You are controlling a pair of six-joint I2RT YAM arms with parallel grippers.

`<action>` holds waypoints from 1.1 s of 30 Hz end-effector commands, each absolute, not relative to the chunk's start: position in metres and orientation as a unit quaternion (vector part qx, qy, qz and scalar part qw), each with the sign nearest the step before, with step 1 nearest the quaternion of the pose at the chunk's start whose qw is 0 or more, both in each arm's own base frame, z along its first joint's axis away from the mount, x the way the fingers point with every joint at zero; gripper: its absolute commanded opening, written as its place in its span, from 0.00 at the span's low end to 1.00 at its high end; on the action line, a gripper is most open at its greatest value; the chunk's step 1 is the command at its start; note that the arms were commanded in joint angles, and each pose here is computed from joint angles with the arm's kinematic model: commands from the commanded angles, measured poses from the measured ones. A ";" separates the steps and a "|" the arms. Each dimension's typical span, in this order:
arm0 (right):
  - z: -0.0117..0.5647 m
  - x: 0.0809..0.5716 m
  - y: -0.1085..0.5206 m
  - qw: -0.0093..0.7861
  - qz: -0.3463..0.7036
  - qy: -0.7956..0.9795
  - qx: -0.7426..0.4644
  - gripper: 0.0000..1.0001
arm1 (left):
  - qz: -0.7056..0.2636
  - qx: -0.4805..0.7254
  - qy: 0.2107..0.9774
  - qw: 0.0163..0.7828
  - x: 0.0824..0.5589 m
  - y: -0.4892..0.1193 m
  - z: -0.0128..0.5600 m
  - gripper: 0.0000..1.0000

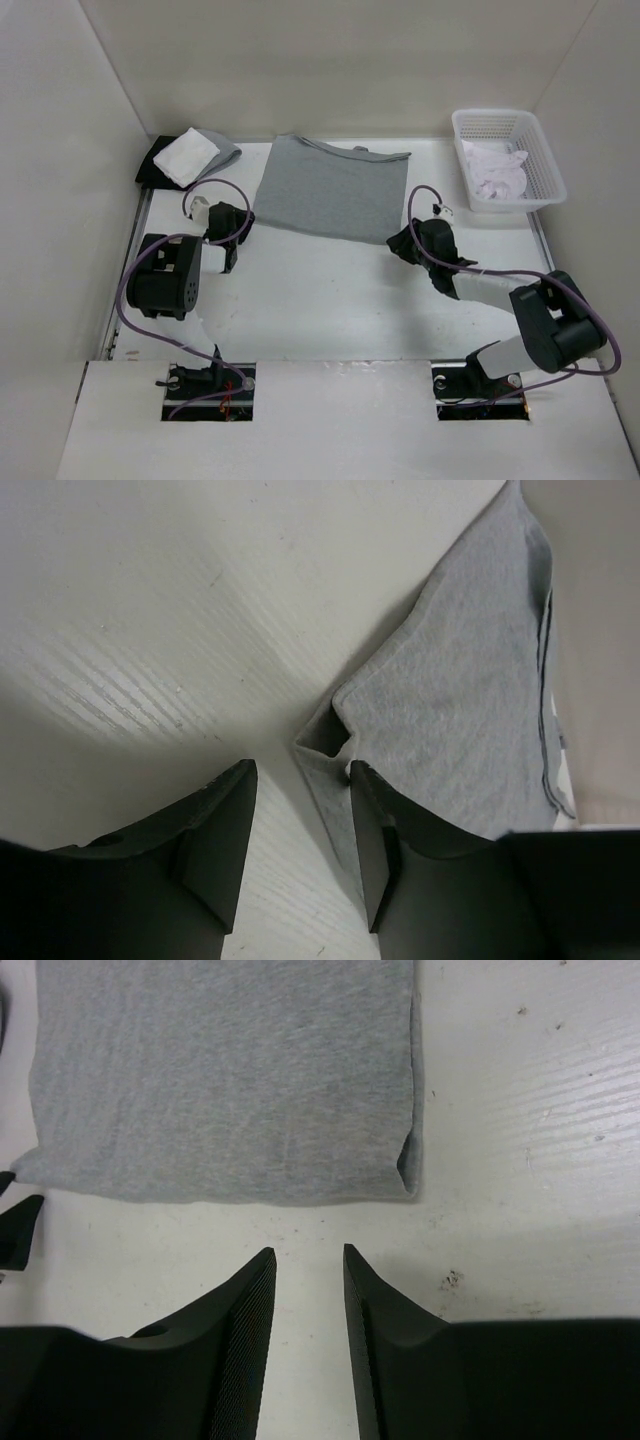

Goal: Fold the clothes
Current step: Fold the tank top

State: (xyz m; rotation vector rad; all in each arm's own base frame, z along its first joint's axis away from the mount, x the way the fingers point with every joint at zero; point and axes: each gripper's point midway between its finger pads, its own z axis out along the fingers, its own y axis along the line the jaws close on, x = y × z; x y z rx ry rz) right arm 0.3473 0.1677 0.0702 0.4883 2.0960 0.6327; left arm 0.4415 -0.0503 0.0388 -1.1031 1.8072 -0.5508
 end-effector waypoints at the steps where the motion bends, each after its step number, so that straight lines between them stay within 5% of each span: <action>1: 0.081 0.363 0.166 0.460 0.272 0.815 0.223 0.40 | -0.249 -0.458 0.717 0.463 0.453 -0.052 0.046 0.38; 16: 0.045 0.376 0.146 0.419 0.271 0.796 0.344 0.51 | -0.248 -0.464 0.717 0.458 0.460 -0.052 0.040 0.07; 33: 0.052 0.404 0.146 0.449 0.267 0.773 0.360 0.02 | -0.257 -0.456 0.707 0.475 0.459 -0.053 0.056 0.01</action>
